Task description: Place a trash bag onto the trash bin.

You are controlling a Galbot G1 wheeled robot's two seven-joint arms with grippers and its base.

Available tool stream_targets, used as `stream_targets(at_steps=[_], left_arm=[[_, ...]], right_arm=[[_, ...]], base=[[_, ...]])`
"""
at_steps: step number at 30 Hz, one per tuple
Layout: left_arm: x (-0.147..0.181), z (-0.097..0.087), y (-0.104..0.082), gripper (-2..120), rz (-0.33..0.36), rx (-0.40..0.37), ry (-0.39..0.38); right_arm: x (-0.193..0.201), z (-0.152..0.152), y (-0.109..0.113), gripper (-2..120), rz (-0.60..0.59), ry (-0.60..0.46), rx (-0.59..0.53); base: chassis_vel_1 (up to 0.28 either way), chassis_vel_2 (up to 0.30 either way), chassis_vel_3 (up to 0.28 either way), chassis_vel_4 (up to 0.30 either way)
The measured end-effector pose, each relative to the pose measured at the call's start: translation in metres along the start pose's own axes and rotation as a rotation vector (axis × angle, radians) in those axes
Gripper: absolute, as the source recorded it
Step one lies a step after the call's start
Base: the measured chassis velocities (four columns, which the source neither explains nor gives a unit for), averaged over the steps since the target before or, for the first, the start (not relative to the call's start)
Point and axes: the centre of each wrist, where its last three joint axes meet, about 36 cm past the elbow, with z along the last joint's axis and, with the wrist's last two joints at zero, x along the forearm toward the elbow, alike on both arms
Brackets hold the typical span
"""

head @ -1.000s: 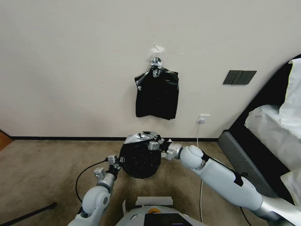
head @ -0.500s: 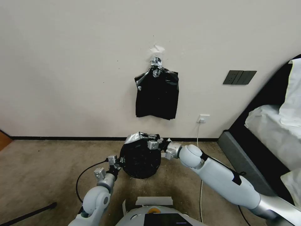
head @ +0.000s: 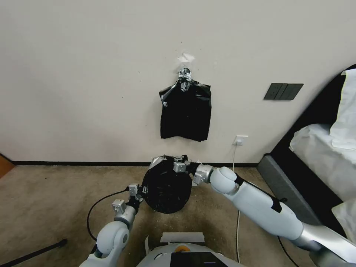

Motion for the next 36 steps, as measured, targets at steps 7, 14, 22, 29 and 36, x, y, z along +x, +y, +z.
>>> stream_targets(at_steps=[7, 14, 22, 29, 36], left_arm=[[0.003, 0.001, -0.004, 1, 0.027, -0.050, -0.071], [0.006, -0.007, -0.010, 1, 0.046, -0.071, -0.133], [0.001, -0.006, -0.006, 1, 0.023, -0.050, -0.145], [-0.003, -0.004, -0.002, 1, -0.041, 0.055, -0.117], [-0.009, -0.006, -0.001, 1, -0.147, 0.210, -0.049]], right_arm=[[-0.026, 0.031, -0.013, 0, -0.045, 0.060, 0.015], [-0.059, 0.049, -0.028, 0, -0.082, 0.078, 0.057], [-0.063, 0.048, -0.037, 0, -0.078, 0.076, 0.093], [-0.039, 0.040, -0.046, 8, -0.059, 0.066, 0.105], [0.014, 0.004, -0.058, 39, 0.138, 0.018, 0.069]], base=[[0.000, 0.000, 0.000, 0.000], [0.000, 0.000, 0.000, 0.000], [0.000, 0.000, 0.000, 0.000], [0.000, 0.000, 0.000, 0.000], [0.000, 0.000, 0.000, 0.000]])
